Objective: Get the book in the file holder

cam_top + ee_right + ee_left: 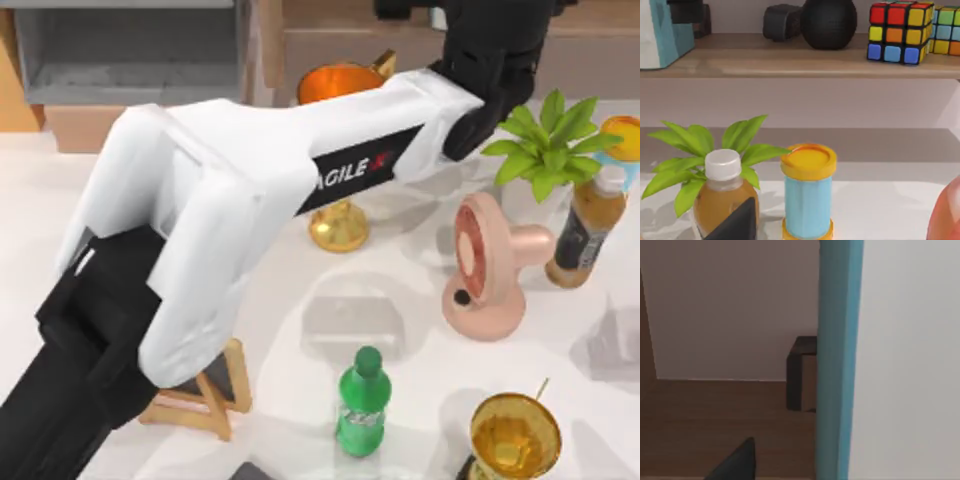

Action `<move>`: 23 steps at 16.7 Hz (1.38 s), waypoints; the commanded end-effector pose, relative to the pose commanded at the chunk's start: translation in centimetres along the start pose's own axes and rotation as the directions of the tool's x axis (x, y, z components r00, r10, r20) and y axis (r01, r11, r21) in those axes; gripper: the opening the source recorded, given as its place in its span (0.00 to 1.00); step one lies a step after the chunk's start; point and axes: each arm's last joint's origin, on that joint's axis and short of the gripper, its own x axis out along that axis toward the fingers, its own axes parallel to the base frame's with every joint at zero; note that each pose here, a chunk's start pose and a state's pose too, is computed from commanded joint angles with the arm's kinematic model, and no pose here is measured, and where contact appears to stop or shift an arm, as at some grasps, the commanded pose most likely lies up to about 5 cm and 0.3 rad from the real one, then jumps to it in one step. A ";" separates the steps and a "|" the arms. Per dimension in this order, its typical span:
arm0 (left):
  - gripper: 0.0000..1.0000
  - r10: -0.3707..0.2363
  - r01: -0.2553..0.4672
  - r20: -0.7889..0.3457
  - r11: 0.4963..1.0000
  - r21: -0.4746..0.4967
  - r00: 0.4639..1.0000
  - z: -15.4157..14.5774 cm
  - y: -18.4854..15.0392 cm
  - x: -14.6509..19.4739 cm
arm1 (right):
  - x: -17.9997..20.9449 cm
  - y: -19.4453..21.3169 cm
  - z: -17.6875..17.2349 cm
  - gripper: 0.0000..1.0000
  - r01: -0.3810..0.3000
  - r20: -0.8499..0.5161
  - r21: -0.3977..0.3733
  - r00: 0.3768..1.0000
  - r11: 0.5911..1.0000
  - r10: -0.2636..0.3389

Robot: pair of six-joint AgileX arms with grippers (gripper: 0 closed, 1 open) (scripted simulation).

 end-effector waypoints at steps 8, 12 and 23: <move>0.70 0.000 0.000 0.000 1.000 0.000 1.000 0.0 0.0 0.1 | 0.0 0.0 0.0 1.00 0.000 0.000 0.000 1.000 1.000 0.000; 0.40 0.000 0.000 0.000 1.000 0.000 1.000 0.0 0.0 0.1 | 0.0 0.0 0.0 1.00 0.000 0.000 0.000 1.000 1.000 0.000; 0.00 0.000 0.000 0.000 1.000 0.000 1.000 0.0 0.0 0.1 | 0.0 0.0 0.0 1.00 0.000 0.000 0.000 1.000 1.000 0.000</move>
